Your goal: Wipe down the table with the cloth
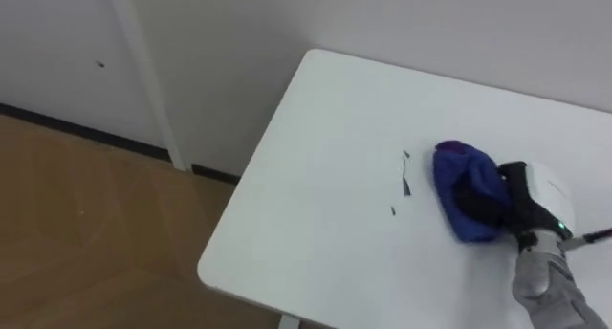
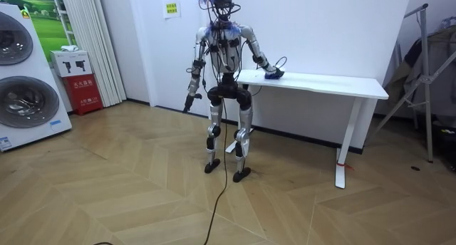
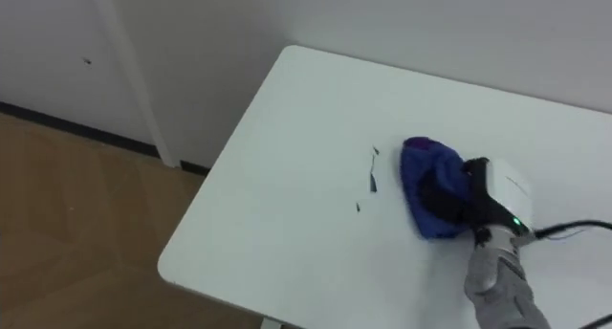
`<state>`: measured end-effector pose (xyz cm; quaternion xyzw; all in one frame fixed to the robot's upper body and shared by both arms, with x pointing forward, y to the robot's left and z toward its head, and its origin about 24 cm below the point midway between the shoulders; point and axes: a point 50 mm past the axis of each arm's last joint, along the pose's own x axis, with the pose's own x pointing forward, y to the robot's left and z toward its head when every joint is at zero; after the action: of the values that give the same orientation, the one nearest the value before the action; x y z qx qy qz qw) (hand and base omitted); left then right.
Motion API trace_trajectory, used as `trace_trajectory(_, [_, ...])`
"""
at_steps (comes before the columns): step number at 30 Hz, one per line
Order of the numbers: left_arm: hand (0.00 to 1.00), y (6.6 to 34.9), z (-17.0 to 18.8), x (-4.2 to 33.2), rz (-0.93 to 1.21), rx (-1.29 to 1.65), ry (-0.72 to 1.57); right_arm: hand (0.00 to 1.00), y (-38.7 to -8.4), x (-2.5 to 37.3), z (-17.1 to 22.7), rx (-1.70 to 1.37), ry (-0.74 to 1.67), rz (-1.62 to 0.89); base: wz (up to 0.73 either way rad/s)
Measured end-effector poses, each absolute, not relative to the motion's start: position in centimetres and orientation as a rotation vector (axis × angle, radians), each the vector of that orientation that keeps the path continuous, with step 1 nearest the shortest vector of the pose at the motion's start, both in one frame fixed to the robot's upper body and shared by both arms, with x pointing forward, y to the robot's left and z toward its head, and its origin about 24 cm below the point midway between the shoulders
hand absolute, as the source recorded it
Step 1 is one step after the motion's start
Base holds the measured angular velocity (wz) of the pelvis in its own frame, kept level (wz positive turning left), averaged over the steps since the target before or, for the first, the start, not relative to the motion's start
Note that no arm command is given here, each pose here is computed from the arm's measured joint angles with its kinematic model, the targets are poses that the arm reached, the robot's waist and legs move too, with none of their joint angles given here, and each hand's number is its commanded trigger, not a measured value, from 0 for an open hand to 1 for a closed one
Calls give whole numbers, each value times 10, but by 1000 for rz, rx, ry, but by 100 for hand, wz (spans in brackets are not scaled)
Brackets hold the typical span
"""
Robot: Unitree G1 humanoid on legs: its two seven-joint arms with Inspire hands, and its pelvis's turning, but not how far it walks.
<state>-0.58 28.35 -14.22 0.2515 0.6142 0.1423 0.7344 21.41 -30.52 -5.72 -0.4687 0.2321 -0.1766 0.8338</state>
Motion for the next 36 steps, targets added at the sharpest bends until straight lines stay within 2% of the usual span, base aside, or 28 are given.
trace_trajectory(4, [0,286,-141,-3,332,546,1341,100,-327,184,-66,-972,588,-489,2])
trace_trajectory(10, [0,282,-143,12,325,537,1298,100,-343,164,-70,-981,656,-530,-3])
trace_trajectory(18, [0,277,-145,10,301,542,1305,100,-343,169,-66,-1027,674,-537,-6])
trace_trajectory(23, [0,268,-149,14,246,548,1308,100,-322,205,-55,-1146,623,-401,-41])
trace_trajectory(28, [0,263,-152,29,179,569,1296,100,-259,267,-30,-1306,388,-96,-17])
trace_trajectory(33, [0,263,-152,21,171,560,1323,100,-249,284,-19,-1310,330,-59,17])
trace_trajectory(36, [0,265,-151,6,182,554,1362,100,-260,265,-35,-1238,381,-85,48])
